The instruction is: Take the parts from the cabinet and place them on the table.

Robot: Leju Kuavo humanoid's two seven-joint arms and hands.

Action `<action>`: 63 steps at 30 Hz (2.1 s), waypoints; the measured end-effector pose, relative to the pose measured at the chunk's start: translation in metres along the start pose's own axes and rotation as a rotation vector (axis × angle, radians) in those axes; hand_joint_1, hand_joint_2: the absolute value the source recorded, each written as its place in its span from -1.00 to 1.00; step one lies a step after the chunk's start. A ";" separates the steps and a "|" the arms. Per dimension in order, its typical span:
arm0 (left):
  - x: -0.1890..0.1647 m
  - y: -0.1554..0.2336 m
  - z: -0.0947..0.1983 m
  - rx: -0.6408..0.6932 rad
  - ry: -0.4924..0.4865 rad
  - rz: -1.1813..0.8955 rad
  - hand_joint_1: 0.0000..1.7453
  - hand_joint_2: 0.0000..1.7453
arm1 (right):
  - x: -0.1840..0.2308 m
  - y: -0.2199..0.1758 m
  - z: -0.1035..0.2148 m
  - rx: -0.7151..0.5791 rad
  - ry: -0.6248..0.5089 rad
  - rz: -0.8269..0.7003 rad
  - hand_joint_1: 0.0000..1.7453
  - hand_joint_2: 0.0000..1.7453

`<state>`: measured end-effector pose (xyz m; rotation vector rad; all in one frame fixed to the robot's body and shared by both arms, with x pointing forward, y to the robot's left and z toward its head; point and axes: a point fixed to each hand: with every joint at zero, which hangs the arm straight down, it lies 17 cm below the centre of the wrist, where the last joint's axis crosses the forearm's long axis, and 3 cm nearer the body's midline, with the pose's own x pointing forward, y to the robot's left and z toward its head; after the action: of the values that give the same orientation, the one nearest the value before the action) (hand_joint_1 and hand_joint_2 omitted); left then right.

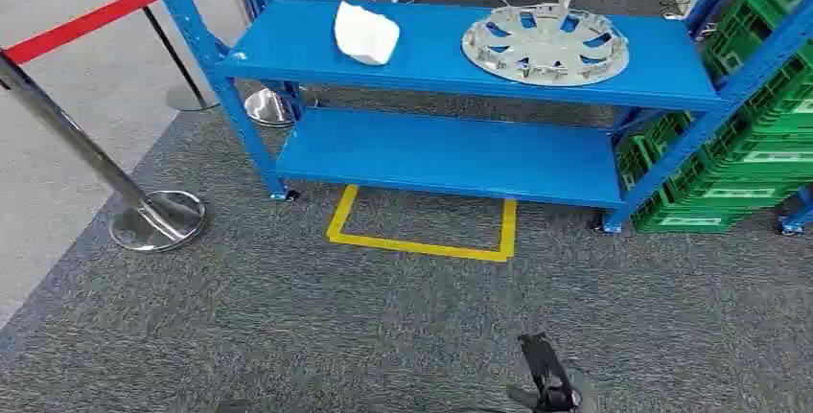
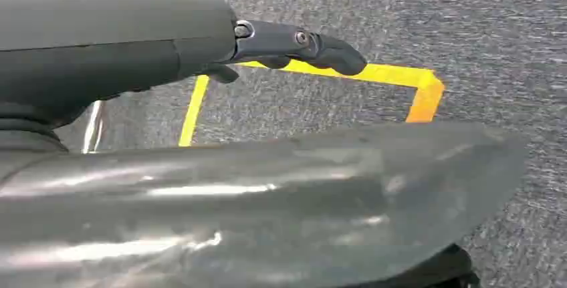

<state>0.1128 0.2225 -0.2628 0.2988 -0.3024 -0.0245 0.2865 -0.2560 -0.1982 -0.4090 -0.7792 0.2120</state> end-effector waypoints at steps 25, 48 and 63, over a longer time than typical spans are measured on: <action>0.002 -0.002 0.001 0.000 -0.008 -0.011 -1.00 -1.00 | 0.417 -0.016 0.156 0.067 -1.174 -0.399 -1.00 1.00; 0.006 0.003 0.000 0.023 -0.034 0.000 -1.00 -1.00 | 0.407 -0.052 0.291 0.025 -1.471 -0.492 -1.00 1.00; 0.008 0.008 -0.001 0.042 -0.049 -0.021 -1.00 -1.00 | 0.396 -0.088 0.326 -0.269 -1.591 -0.422 -1.00 1.00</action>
<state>0.1206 0.2297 -0.2590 0.3431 -0.3486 -0.0466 0.3312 -0.1131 0.3000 -0.2537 -2.4474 -0.0135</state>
